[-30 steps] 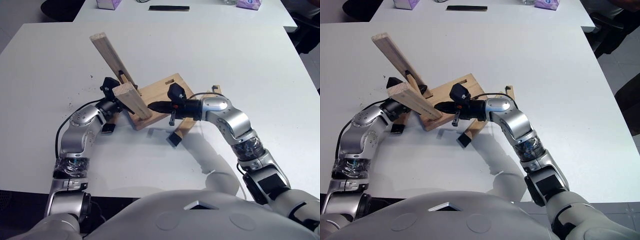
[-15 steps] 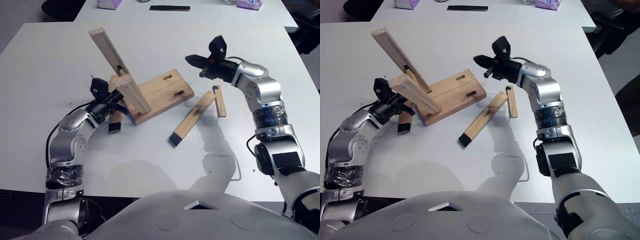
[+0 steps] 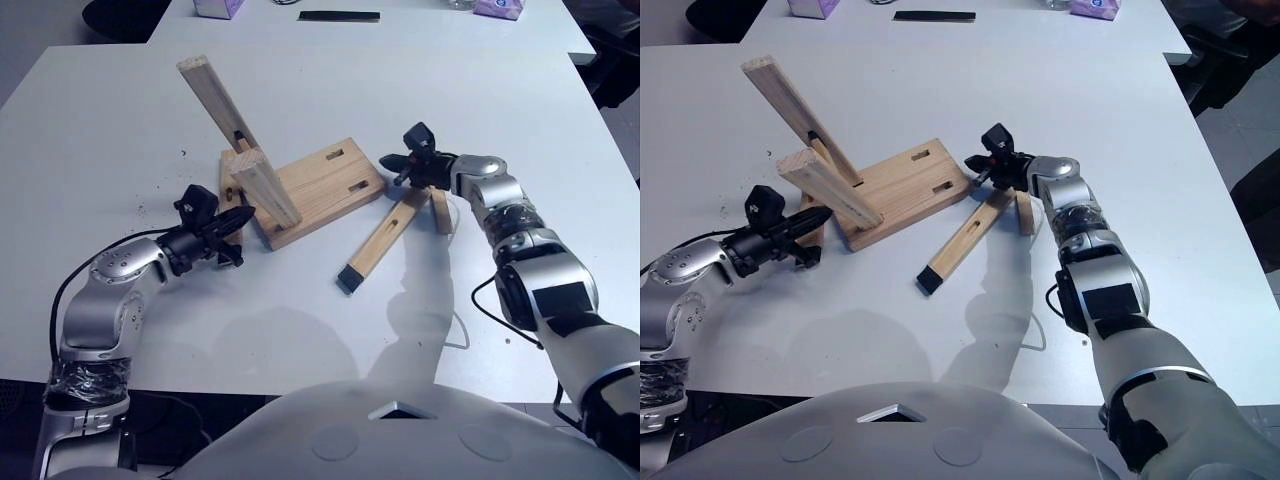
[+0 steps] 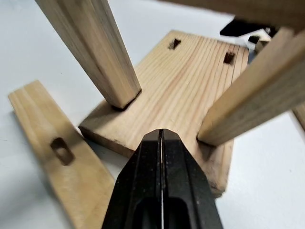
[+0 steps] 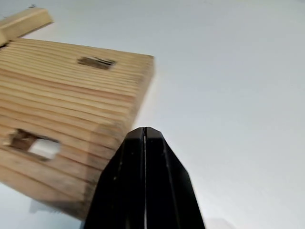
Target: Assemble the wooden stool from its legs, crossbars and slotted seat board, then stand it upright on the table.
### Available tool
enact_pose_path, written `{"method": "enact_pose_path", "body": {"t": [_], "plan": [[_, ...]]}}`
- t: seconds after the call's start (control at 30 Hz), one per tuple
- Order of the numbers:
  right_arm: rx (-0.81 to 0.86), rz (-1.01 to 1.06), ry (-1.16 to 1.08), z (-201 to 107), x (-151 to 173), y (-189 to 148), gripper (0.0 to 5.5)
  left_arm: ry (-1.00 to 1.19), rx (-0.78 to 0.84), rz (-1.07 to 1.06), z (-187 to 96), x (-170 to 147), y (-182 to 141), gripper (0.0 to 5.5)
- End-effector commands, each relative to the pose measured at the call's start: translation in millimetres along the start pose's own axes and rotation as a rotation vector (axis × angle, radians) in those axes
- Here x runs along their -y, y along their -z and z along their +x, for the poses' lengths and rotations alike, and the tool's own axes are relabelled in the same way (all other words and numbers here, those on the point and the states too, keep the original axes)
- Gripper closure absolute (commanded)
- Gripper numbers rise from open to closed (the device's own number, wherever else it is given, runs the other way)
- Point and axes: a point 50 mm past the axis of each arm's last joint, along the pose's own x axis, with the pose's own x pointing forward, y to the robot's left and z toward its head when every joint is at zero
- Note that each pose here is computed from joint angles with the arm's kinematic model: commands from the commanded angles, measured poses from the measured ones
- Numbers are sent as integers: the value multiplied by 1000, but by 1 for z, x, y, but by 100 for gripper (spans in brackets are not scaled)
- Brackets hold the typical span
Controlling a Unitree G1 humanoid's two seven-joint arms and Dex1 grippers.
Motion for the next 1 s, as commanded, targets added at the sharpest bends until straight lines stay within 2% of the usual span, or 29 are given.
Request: {"method": "enact_pose_path", "body": {"t": [0.03, 0.27, 0.57, 0.73, 1.0], "plan": [[-56, -11, -83, 2, -3, -3, 548, 20, -11, 7, 11, 4, 4, 550], [-110, -15, -154, -1, -5, 0, 548, 23, -16, 6, 19, 9, 9, 550], [-307, -101, -309, -13, -11, 23, 548, -5, -53, 32, 25, 4, 20, 550], [-318, -131, -346, -14, -12, 15, 548, -9, -43, 32, 28, 4, 21, 550], [-358, -148, -457, -27, -22, 25, 548, -27, -28, 45, 36, -6, 20, 550]]}}
